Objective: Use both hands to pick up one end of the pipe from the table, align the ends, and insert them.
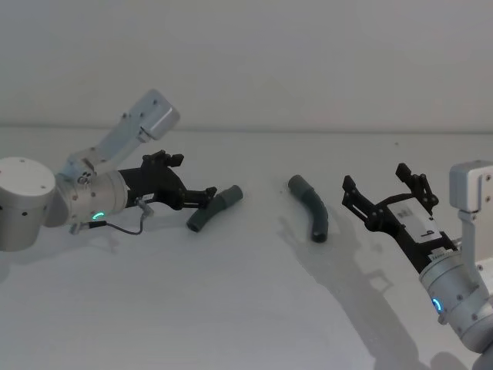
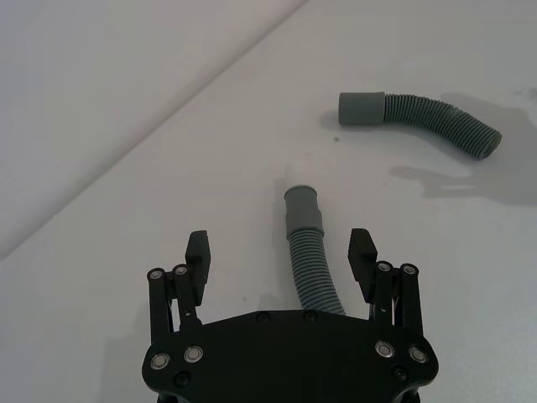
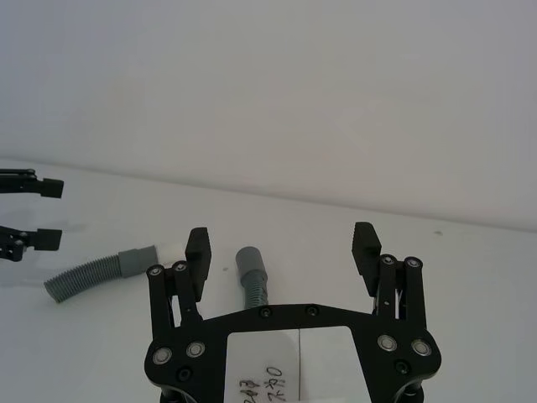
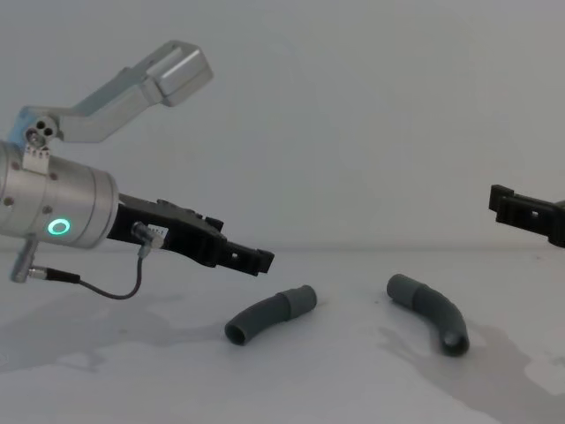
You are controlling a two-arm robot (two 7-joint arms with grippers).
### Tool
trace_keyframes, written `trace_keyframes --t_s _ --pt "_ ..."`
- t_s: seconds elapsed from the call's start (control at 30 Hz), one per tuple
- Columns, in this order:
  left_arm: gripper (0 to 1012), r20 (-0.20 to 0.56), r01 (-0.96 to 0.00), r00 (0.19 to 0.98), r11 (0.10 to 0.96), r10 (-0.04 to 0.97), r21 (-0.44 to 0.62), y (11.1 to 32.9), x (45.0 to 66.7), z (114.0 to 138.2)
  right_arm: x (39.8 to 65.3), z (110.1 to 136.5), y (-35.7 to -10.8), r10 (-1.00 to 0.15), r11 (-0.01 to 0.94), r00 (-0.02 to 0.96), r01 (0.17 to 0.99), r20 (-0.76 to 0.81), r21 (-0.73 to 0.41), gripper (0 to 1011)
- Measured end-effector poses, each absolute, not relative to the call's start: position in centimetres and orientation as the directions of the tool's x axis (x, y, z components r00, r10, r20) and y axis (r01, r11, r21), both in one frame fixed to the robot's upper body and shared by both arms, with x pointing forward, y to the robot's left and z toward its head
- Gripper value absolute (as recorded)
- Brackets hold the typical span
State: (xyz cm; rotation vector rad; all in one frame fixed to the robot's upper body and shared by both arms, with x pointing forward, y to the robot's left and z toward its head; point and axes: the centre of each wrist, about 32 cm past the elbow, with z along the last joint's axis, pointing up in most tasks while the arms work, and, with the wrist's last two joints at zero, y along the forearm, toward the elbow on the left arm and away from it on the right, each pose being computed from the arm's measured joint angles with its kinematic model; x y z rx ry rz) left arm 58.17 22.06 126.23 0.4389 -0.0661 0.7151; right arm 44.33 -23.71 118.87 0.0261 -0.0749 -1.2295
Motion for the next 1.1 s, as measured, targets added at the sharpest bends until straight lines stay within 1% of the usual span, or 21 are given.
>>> trace_keyframes --t_s 0.67,1.1 --pt "1001 0.154 -0.595 0.789 0.678 0.594 0.43 20.2 60.2 126.1 44.3 118.9 -23.7 -0.942 0.335 0.333 0.94 0.043 0.06 1001" --pt "1001 0.15 -0.574 0.799 0.667 0.582 0.475 19.3 61.0 126.1 44.3 118.9 -23.7 -0.942 0.335 0.333 0.94 0.043 0.06 1001"
